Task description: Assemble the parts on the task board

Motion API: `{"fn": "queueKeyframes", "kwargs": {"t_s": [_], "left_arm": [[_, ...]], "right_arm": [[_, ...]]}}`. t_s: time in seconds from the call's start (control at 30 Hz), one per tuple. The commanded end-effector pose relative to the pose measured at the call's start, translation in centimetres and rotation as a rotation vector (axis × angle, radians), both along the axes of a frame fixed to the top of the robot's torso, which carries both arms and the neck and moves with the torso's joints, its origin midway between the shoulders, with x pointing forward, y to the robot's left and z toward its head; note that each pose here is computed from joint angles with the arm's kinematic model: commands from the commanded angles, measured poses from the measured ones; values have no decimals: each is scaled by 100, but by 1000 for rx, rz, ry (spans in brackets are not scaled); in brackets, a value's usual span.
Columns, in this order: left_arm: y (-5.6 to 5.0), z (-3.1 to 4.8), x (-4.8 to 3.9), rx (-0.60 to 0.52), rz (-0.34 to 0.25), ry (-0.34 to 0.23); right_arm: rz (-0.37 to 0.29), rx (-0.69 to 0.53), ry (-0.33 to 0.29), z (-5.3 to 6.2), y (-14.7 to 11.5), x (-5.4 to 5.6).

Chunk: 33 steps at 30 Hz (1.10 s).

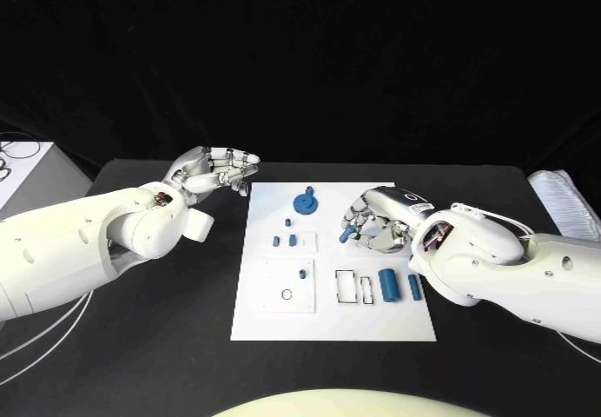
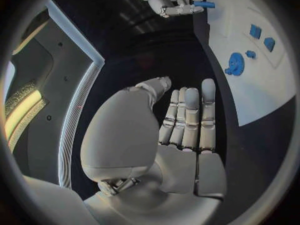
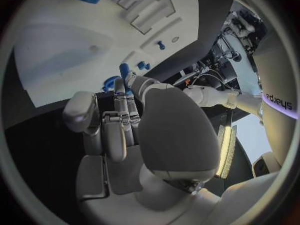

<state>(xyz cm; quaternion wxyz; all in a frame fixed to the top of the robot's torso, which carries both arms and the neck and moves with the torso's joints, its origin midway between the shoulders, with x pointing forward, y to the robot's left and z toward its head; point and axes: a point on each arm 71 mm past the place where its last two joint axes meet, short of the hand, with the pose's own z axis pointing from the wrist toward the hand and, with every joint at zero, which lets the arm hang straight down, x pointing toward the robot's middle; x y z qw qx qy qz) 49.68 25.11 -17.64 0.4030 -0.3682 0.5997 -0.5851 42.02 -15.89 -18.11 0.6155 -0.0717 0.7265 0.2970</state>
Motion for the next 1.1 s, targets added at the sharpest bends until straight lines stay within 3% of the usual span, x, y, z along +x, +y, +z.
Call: {"fn": "queueKeyframes", "kwargs": {"t_s": [0.03, 0.5, 0.8, 1.1], "left_arm": [[-31, -3, -7, -13, -19, 3], [-75, -22, -11, -16, -30, 9], [-84, -39, -12, -16, -32, 13], [-85, -49, -15, -16, -33, 16]], "right_arm": [[43, 31, 4, 3, 144, -73], [249, 27, -26, -235, 837, -376], [298, 26, -3, -381, 1003, -486], [309, -8, 13, -482, 1031, -497]]}}
